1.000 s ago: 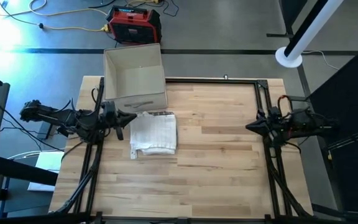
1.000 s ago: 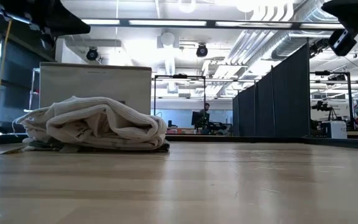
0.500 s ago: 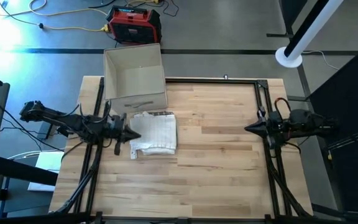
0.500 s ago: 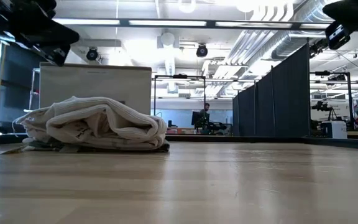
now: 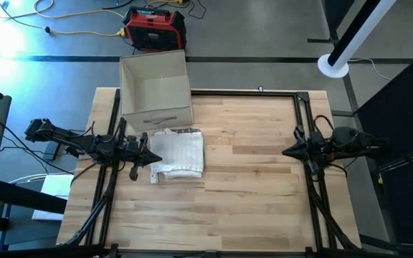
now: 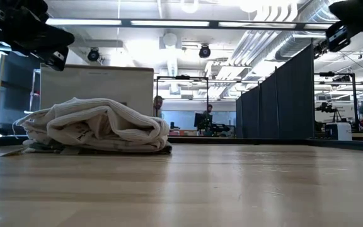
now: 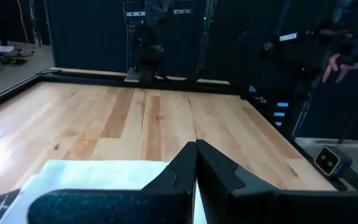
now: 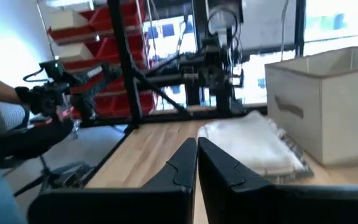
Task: Fold towel
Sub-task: Return to Home Position
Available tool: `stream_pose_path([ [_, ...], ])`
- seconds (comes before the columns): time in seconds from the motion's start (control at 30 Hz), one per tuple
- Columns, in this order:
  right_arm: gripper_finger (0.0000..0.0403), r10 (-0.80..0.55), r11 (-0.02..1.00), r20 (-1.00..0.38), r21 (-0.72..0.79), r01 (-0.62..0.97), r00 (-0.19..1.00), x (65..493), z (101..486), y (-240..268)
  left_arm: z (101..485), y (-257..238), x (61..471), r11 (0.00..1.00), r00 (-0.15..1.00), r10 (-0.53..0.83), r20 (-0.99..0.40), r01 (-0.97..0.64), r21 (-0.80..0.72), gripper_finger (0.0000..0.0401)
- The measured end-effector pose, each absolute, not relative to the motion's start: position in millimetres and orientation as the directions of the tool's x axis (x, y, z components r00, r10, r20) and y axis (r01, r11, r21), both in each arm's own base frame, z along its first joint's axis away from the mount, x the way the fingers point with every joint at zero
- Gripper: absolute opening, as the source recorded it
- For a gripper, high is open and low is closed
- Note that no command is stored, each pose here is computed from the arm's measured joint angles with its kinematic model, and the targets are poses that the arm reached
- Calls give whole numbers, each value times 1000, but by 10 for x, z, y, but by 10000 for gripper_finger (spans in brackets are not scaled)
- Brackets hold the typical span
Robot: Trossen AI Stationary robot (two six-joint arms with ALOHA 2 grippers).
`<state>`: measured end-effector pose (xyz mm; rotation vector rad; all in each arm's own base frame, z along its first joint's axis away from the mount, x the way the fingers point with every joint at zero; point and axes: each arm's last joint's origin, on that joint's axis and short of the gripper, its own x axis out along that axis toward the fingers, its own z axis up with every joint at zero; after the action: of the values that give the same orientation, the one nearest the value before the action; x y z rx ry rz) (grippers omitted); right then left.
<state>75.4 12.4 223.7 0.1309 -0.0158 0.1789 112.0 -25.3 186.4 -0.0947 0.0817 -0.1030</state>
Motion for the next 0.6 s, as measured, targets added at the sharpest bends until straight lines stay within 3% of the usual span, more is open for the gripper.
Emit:
stream_pose_path([
  [0.23,0,134,983,127,106,-148,983,914,1930,135,1895,-234,994,981,988,-153,-33,148,-122,0],
  [0.6,0,159,976,21,146,-160,987,963,1680,150,1874,-203,908,981,991,-127,-34,120,-155,0],
])
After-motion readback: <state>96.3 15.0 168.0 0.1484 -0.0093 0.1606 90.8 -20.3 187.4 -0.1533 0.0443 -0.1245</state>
